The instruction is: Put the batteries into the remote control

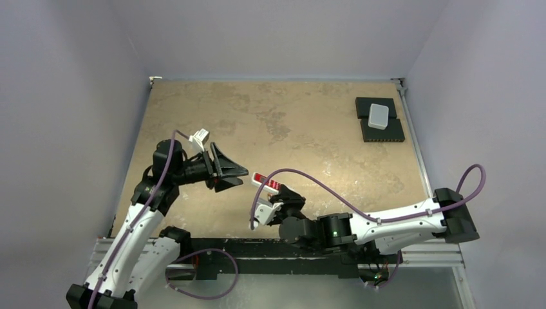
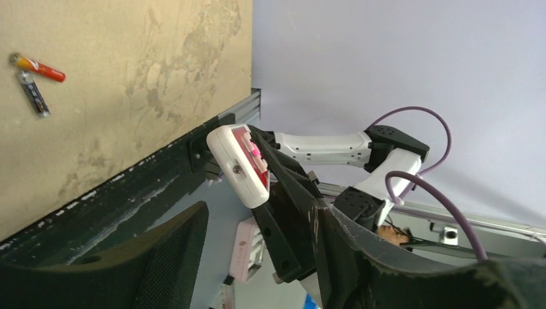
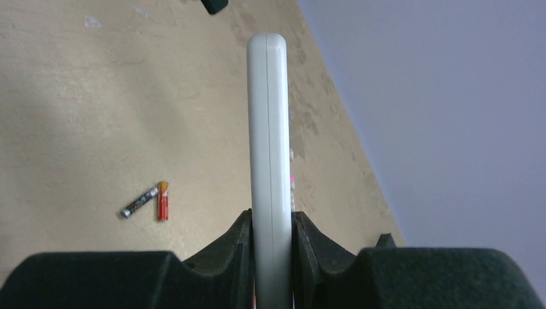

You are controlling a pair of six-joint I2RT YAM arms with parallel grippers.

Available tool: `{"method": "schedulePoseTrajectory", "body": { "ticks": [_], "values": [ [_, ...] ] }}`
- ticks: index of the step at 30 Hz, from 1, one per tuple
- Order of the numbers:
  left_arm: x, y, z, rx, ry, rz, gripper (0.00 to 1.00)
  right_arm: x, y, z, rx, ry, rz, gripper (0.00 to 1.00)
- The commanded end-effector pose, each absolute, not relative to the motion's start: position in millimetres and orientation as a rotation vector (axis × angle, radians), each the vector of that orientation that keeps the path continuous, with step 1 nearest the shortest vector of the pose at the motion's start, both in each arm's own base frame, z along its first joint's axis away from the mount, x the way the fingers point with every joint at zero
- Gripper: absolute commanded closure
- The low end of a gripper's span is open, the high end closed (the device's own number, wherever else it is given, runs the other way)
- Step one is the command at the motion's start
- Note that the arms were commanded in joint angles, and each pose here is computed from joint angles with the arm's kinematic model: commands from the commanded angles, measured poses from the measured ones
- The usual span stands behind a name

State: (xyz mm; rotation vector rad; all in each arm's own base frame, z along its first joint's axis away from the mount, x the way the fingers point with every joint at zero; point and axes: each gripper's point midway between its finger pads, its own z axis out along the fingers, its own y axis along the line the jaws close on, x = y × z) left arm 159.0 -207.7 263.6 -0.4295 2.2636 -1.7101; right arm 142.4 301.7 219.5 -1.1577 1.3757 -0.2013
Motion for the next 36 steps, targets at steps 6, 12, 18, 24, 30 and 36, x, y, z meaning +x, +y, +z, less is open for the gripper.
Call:
{"method": "schedulePoseTrajectory", "body": {
  "ticks": [6,12,18,24,30,36],
  "values": [
    [166,-203,263,0.033,2.193,-1.492,0.34,135,290,228,-1.058,1.572,-0.004,1.0],
    [173,-194,262,0.168,2.074,-1.334,0.27,148,289,229,-1.006,1.749,0.193,1.0],
    [170,-193,262,0.32,2.007,-1.289,0.24,152,293,239,-0.981,1.822,0.442,1.0],
    [167,-202,253,0.45,2.015,-1.353,0.01,147,299,248,-0.989,1.881,0.658,1.0],
    [167,-203,260,0.504,1.977,-1.343,0.01,134,305,254,-1.056,1.905,0.875,1.0],
    [152,-216,267,0.603,1.945,-1.389,0.01,118,309,259,-1.127,1.906,1.12,1.0]
  ]
}}
